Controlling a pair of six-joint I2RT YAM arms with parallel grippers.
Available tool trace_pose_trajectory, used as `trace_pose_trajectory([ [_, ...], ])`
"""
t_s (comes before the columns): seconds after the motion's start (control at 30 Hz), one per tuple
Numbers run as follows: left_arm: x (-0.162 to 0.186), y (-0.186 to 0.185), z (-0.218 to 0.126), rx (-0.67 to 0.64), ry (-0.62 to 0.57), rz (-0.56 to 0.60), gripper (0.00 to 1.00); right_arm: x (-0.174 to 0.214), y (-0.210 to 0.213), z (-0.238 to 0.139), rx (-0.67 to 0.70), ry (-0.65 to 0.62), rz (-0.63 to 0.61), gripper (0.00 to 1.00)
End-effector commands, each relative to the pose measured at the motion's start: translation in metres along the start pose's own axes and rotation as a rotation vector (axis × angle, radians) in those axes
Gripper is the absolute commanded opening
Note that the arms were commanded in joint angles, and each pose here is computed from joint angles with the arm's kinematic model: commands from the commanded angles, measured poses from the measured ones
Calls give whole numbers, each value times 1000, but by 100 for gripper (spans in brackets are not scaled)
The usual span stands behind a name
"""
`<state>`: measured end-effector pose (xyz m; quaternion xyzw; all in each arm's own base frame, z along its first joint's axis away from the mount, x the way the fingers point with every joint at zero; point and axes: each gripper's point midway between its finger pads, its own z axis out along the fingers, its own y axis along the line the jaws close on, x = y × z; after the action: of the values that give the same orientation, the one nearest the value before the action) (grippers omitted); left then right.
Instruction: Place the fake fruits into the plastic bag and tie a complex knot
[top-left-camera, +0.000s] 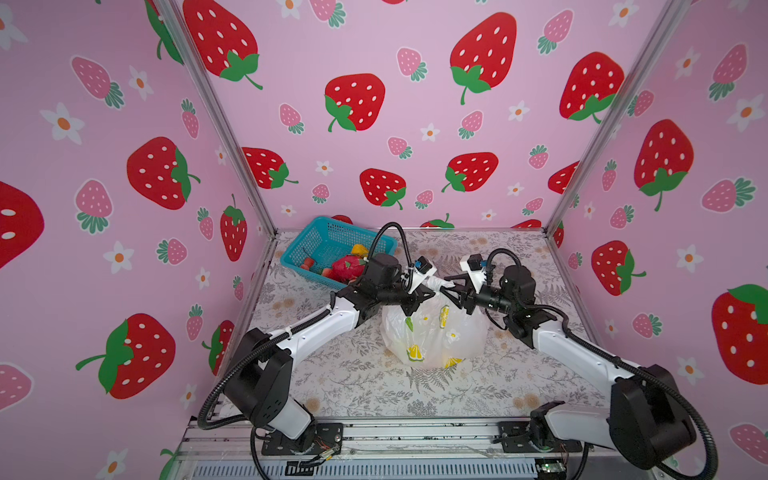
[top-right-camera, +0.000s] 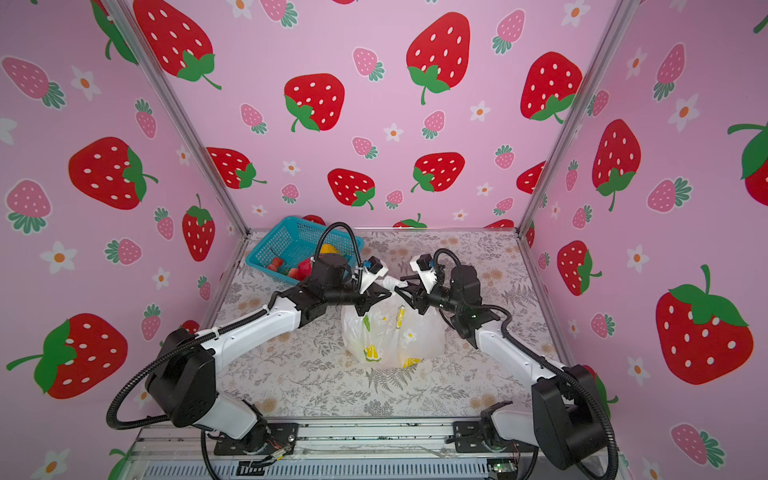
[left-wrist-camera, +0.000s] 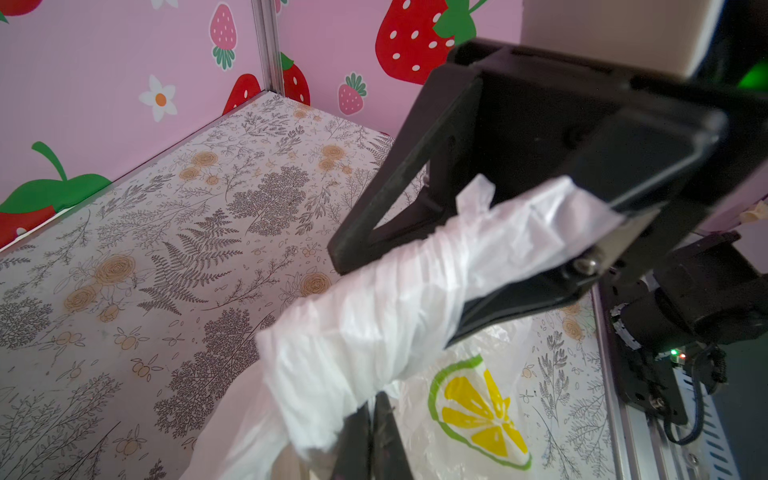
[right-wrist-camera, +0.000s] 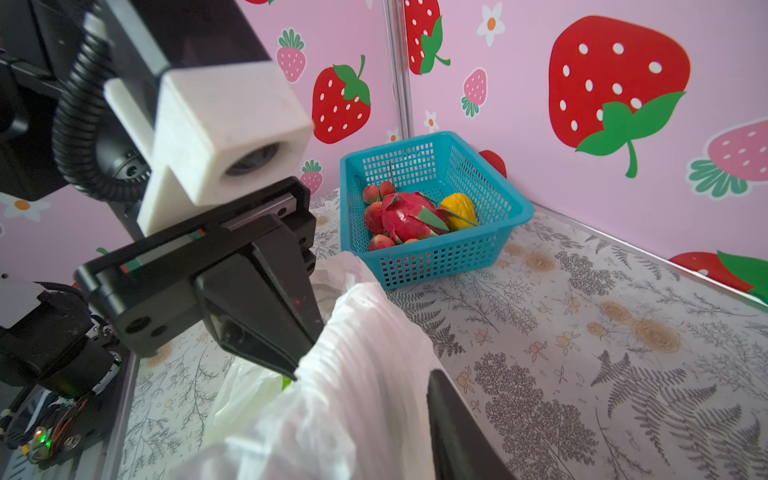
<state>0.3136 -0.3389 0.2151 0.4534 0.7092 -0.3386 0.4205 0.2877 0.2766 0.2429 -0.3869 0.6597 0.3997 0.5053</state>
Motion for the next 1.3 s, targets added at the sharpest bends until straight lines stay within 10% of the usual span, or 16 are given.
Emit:
trace_pose_trajectory([
  [0.0, -6, -2, 3, 9, -2, 25, 5, -10, 3, -4, -1, -5, -55, 43],
  [0.9, 2, -7, 9, 18, 37, 68, 5, -8, -1, 7, -28, 35, -9, 50],
  [1.13, 7, -5, 5, -12, 68, 92, 14, -8, -1, 9, -31, 26, -29, 4],
  [1.27, 10, -13, -9, -3, 101, 129, 33, -15, 5, 4, -38, -10, -65, 0],
])
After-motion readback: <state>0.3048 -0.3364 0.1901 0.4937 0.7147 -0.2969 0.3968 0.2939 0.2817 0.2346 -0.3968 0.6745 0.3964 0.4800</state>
